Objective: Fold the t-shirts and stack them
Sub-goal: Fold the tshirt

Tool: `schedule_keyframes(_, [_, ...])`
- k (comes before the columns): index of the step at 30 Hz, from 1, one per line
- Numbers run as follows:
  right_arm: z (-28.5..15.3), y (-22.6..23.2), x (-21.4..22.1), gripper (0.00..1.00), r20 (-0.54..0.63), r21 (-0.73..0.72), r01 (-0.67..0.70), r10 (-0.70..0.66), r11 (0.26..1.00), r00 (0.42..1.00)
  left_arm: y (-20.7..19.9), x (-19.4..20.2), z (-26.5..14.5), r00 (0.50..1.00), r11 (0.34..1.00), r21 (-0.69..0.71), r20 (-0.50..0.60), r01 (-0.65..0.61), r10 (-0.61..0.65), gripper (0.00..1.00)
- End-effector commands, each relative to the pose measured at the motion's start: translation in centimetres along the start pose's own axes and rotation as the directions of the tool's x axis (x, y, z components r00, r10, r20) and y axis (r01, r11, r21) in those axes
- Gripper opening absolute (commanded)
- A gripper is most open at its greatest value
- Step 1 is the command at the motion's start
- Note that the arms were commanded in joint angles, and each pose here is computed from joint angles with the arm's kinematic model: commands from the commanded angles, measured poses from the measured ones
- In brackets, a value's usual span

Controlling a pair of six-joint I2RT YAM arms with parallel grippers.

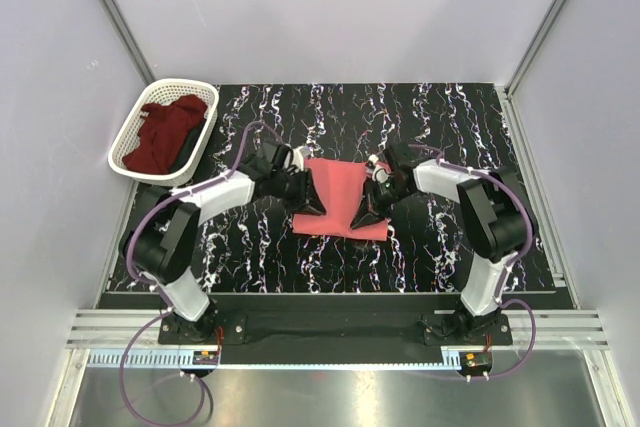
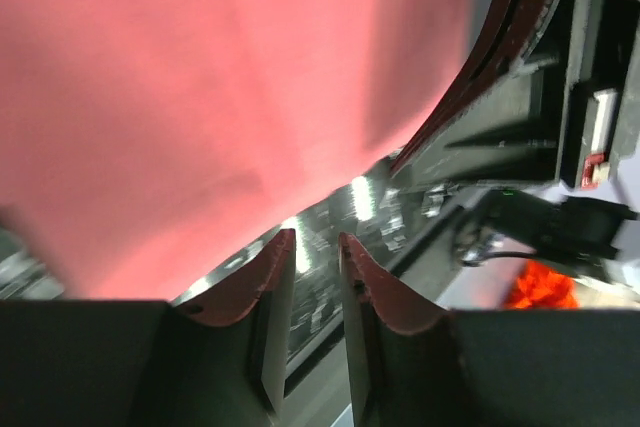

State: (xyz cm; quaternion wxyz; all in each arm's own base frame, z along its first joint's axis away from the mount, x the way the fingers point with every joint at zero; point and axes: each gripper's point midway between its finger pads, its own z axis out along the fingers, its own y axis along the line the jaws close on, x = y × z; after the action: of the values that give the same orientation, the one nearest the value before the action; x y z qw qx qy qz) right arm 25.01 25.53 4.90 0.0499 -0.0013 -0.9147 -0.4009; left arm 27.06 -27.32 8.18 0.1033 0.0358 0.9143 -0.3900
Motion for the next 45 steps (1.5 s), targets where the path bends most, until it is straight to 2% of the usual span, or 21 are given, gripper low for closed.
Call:
schedule_keyframes(1, [-1.4, 0.2, -0.8, 0.07, 0.081, 0.015, 0.021, -0.022, 1.0, 0.996, -2.6, -0.9, 2.2, 0.999, 0.988, 0.147, -0.013, 0.042, -0.04, 0.28])
schedule_keyframes(5, [-0.8, -2.7, -0.6, 0.06, 0.086, 0.006, -0.066, 0.065, 0.998, 0.994, -1.4, 0.1, 4.1, 0.991, 0.975, 0.183, -0.056, 0.13, -0.122, 0.26])
schedule_keyframes(9, [-0.4, -6.1, 1.3, 0.05, 0.073, 0.058, -0.135, 0.131, 0.989, 0.989, 1.4, 1.3, 4.2, 0.99, 0.985, 0.113, -0.068, 0.132, -0.125, 0.25])
schedule_keyframes(12, [-1.4, -6.6, 1.4, 0.04, 0.096, 0.056, -0.175, 0.17, 0.983, 0.981, 2.6, 1.5, 2.6, 0.994, 0.995, 0.054, -0.069, 0.088, -0.084, 0.25])
schedule_keyframes(13, [-2.2, -6.0, 1.4, 0.04, 0.105, 0.058, -0.171, 0.165, 0.984, 0.981, 2.4, 1.2, 1.6, 0.997, 0.999, 0.035, -0.071, 0.038, -0.036, 0.25])
schedule_keyframes(15, [-3.5, -4.5, 0.0, 0.06, 0.144, 0.064, -0.123, 0.113, 0.99, 0.983, 1.2, -0.9, -0.7, 0.999, 0.999, 0.021, -0.008, -0.05, 0.05, 0.27])
schedule_keyframes(16, [-4.2, -3.9, -0.1, 0.07, 0.145, 0.072, -0.114, 0.103, 0.991, 0.984, 1.1, -0.9, -1.5, 0.996, 0.996, 0.008, -0.021, -0.091, 0.092, 0.29])
schedule_keyframes(17, [-5.2, -2.4, -1.7, 0.08, 0.179, 0.064, -0.074, 0.061, 0.995, 0.982, -0.5, -3.0, -2.6, 0.99, 0.99, 0.023, 0.019, -0.14, 0.14, 0.3])
schedule_keyframes(19, [-5.7, -1.6, -2.9, 0.1, 0.182, 0.066, -0.063, 0.05, 0.996, 0.982, -0.5, -4.6, -3.3, 0.988, 0.988, 0.022, 0.033, -0.153, 0.153, 0.31])
schedule_keyframes(20, [-6.5, -0.4, -4.8, 0.12, 0.219, 0.063, -0.034, 0.02, 0.997, 0.976, -0.7, -6.4, -3.3, 0.987, 0.987, 0.039, 0.052, -0.154, 0.152, 0.31])
schedule_keyframes(23, [-7.0, 0.0, -8.4, 0.14, 0.254, 0.052, -0.055, 0.04, 0.997, 0.967, -0.9, -9.8, -2.7, 0.991, 0.988, 0.103, 0.083, -0.112, 0.104, 0.3])
schedule_keyframes(26, [-7.0, -0.5, -12.5, 0.16, 0.292, -0.009, -0.105, 0.103, 0.994, 0.951, 0.6, -12.2, -0.2, 0.995, 0.99, 0.127, 0.087, -0.059, 0.048, 0.3])
schedule_keyframes(30, [-6.7, -3.1, -17.1, 0.16, 0.323, -0.054, -0.177, 0.185, 0.983, 0.928, 2.0, -15.5, 2.4, 0.993, 0.987, 0.151, 0.106, -0.062, 0.046, 0.29])
schedule_keyframes(31, [-6.8, -3.5, -17.8, 0.17, 0.334, -0.057, -0.174, 0.184, 0.983, 0.924, 3.4, -15.7, 3.6, 0.996, 0.989, 0.145, 0.092, -0.024, 0.011, 0.29])
schedule_keyframes(36, [-7.4, -7.2, -20.6, 0.18, 0.339, 0.012, -0.219, 0.202, 0.976, 0.919, 6.0, -18.3, 4.6, 0.99, 0.985, 0.167, 0.125, 0.042, -0.063, 0.28])
schedule_keyframes(38, [-8.4, -6.9, -21.7, 0.2, 0.361, 0.044, -0.19, 0.162, 0.981, 0.919, 5.6, -19.1, 3.9, 0.989, 0.985, 0.172, 0.139, 0.031, -0.056, 0.29])
schedule_keyframes(39, [-8.9, -6.4, -21.3, 0.22, 0.351, 0.064, -0.174, 0.141, 0.983, 0.926, 5.3, -19.0, 3.5, 0.989, 0.985, 0.172, 0.141, 0.019, -0.044, 0.3])
schedule_keyframes(41, [-11.4, -4.8, -21.6, 0.34, 0.396, 0.104, -0.138, 0.087, 0.985, 0.914, 3.9, -19.1, 1.9, 0.987, 0.985, 0.173, 0.159, -0.019, -0.009, 0.33])
schedule_keyframes(42, [-12.0, -4.5, -20.6, 0.4, 0.381, 0.135, -0.145, 0.084, 0.98, 0.921, 3.5, -18.6, 1.3, 0.988, 0.985, 0.17, 0.154, -0.032, 0.006, 0.34])
schedule_keyframes(45, [-14.9, -3.1, -18.5, 0.71, 0.405, 0.202, -0.117, 0.026, 0.972, 0.914, 2.4, -16.4, -1.1, 0.987, 0.987, 0.157, 0.159, -0.045, 0.02, 0.37])
